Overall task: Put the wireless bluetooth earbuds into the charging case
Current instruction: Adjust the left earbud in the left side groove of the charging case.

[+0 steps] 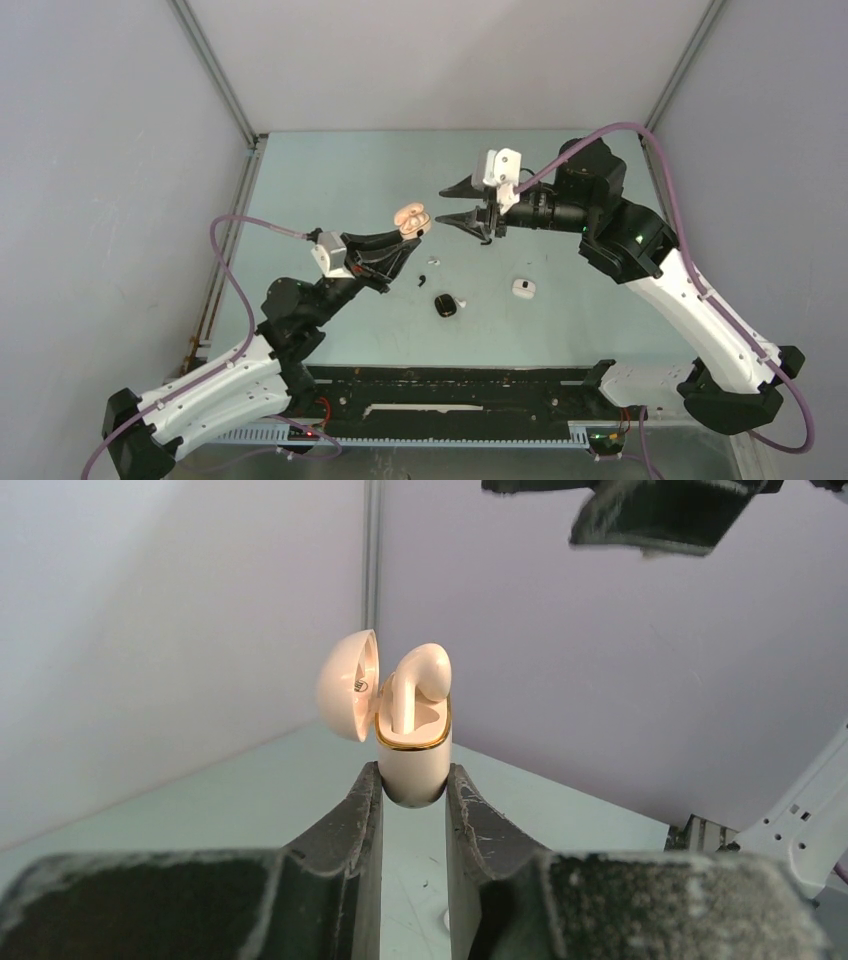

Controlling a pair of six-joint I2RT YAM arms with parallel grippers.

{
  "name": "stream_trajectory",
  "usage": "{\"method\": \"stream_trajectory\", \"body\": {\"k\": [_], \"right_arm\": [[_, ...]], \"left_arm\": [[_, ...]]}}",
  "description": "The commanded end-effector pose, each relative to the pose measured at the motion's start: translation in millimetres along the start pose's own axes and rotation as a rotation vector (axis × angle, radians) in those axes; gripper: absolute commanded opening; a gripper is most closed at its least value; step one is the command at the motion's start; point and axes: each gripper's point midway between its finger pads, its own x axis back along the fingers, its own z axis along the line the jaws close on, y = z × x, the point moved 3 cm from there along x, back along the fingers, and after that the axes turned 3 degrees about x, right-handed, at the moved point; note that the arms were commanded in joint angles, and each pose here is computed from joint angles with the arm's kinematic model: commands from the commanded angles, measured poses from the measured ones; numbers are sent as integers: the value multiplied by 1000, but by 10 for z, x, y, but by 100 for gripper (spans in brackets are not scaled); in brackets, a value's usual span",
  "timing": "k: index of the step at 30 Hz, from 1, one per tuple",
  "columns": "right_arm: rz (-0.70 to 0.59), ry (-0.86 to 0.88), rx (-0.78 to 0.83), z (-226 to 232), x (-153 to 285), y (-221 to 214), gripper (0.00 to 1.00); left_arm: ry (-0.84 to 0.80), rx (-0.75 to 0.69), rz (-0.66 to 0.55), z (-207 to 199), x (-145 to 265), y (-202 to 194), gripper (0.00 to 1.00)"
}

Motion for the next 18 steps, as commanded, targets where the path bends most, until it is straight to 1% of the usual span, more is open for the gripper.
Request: {"method": "stream_trajectory", "body": {"k": [1, 5, 9, 14, 18], "right_arm": [[122, 106, 107, 197, 69, -243, 44], [176, 101, 165, 226, 0, -309, 42], [208, 70, 183, 183, -89, -367, 42], [248, 78, 175, 195, -187, -457, 42], [270, 57, 159, 164, -248, -508, 40]], "left_arm": [[-18, -51, 2, -43, -42, 85, 0], [1, -93, 34, -11, -32, 31, 0], [10, -110, 52, -2, -26, -2, 0], [9, -119, 59, -19, -21, -13, 0], [5, -116, 61, -35, -19, -18, 0]]}}
